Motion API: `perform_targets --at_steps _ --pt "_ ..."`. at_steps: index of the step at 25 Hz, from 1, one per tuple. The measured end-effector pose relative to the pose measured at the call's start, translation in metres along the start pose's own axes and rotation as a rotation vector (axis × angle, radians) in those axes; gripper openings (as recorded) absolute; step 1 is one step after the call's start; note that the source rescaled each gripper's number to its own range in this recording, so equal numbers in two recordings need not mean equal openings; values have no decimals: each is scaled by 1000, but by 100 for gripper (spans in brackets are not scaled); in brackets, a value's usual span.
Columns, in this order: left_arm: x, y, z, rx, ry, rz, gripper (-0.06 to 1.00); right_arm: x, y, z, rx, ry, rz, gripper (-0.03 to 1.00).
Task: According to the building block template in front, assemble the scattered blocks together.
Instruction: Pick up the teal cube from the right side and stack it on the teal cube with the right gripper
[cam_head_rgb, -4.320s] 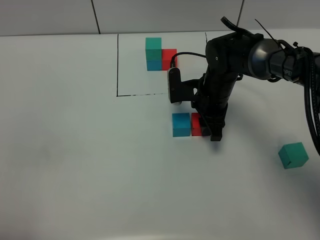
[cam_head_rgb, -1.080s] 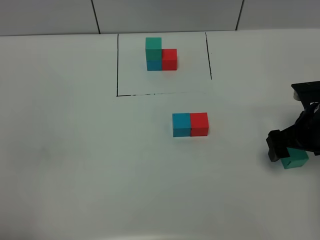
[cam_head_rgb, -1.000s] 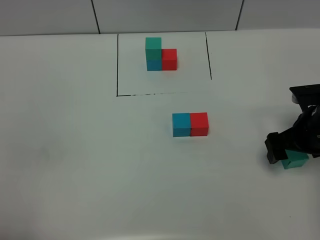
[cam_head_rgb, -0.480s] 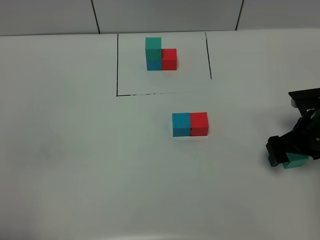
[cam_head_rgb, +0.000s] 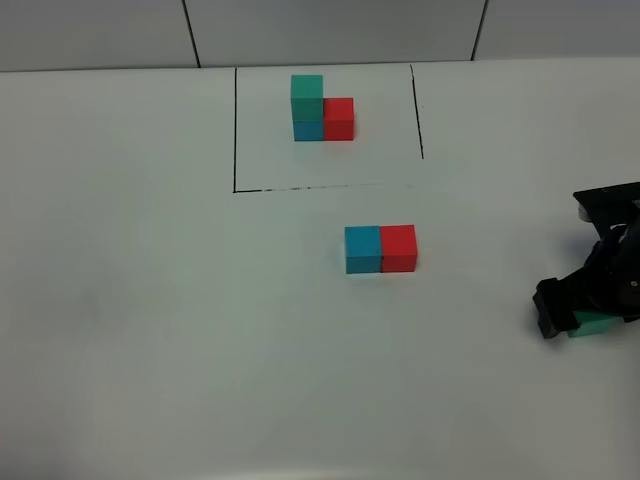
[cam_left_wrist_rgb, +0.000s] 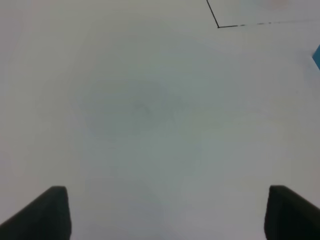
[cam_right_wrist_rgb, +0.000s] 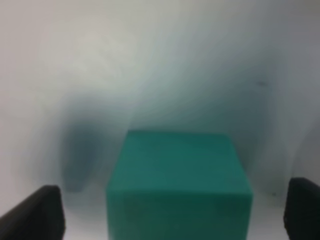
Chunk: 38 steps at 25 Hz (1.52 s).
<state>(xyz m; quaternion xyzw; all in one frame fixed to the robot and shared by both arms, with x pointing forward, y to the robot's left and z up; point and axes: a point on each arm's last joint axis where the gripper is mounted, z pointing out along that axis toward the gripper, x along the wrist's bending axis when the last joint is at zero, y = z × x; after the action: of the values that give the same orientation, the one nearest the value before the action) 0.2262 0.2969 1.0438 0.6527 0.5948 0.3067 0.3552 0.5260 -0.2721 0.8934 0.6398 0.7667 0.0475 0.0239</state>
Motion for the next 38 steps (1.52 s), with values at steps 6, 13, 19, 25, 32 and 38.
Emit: perform_targets --at_steps 6,13,19,25,32,38 --pt "0 0 0 0 0 0 77 0 -1 0 13 1 -2 35" --pt "0 0 0 0 0 0 77 0 2 -8 78 -18 -96 1" --pt "0 0 0 0 0 0 77 37 30 -57 96 -120 -613 1" --pt "0 0 0 0 0 1 77 89 67 -106 17 -149 -989 1" --pt "0 0 0 0 0 1 77 146 92 -116 -13 -148 -1127 1" --pt "0 0 0 0 0 0 77 195 99 -105 -6 -98 -1248 1"
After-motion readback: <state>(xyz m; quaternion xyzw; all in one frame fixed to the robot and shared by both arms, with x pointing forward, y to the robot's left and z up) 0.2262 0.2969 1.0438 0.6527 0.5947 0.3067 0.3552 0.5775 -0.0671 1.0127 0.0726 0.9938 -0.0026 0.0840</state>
